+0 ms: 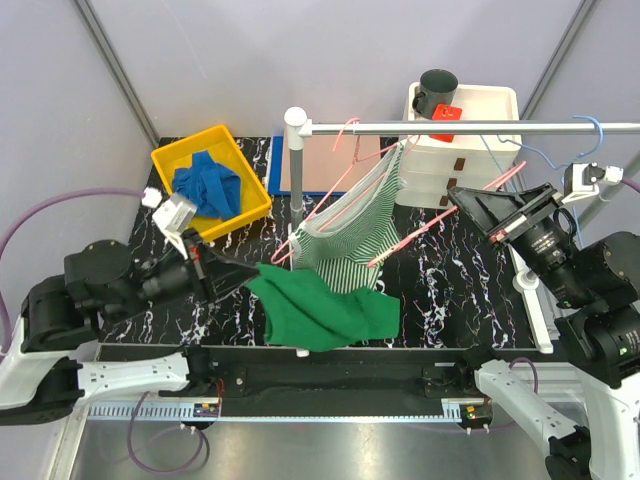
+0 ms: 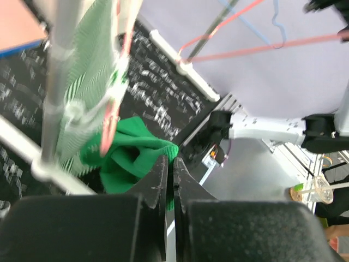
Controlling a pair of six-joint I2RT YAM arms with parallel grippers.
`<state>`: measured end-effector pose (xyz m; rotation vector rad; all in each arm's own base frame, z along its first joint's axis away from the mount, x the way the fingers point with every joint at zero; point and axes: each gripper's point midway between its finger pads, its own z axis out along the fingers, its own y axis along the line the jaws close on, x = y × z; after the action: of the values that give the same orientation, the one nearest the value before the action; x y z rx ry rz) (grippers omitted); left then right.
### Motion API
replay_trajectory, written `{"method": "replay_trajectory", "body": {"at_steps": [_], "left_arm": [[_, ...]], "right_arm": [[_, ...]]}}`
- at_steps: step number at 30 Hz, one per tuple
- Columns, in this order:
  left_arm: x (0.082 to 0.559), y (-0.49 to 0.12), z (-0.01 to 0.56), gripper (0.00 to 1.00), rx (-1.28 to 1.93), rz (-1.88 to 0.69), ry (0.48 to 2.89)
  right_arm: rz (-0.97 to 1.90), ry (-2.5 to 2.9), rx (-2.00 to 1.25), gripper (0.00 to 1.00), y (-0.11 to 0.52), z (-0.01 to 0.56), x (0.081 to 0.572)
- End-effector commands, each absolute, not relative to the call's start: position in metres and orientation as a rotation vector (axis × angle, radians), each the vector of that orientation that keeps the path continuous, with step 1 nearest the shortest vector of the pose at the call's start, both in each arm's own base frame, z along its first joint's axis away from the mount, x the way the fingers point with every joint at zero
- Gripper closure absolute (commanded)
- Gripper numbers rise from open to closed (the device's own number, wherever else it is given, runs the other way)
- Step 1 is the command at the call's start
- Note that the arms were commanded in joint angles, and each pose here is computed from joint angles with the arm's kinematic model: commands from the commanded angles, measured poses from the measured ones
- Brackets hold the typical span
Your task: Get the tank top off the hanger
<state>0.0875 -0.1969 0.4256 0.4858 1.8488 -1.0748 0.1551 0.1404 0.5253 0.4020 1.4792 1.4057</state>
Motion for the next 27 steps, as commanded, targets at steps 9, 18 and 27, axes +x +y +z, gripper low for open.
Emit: {"method": "replay_trajectory", "body": {"at_steps": [9,18,27], "left_arm": [[0.136,-0.122,0.346,1.0,0.005,-0.625,2.026],[0.22,-0.127,0.357,1.0,-0.169,-0.553,2.052],[0.317,-0.081,0.451,1.0,-0.393,-0.474,1.8]], "right_arm": [[1.374,1.443,0.365,1.0,0.139,0.533,0.158],[1.378,1.468,0.352,1.0,0.14,0.533,0.153],[1.376,1.547,0.318,1.0,0.145,0.535,0.145]]}}
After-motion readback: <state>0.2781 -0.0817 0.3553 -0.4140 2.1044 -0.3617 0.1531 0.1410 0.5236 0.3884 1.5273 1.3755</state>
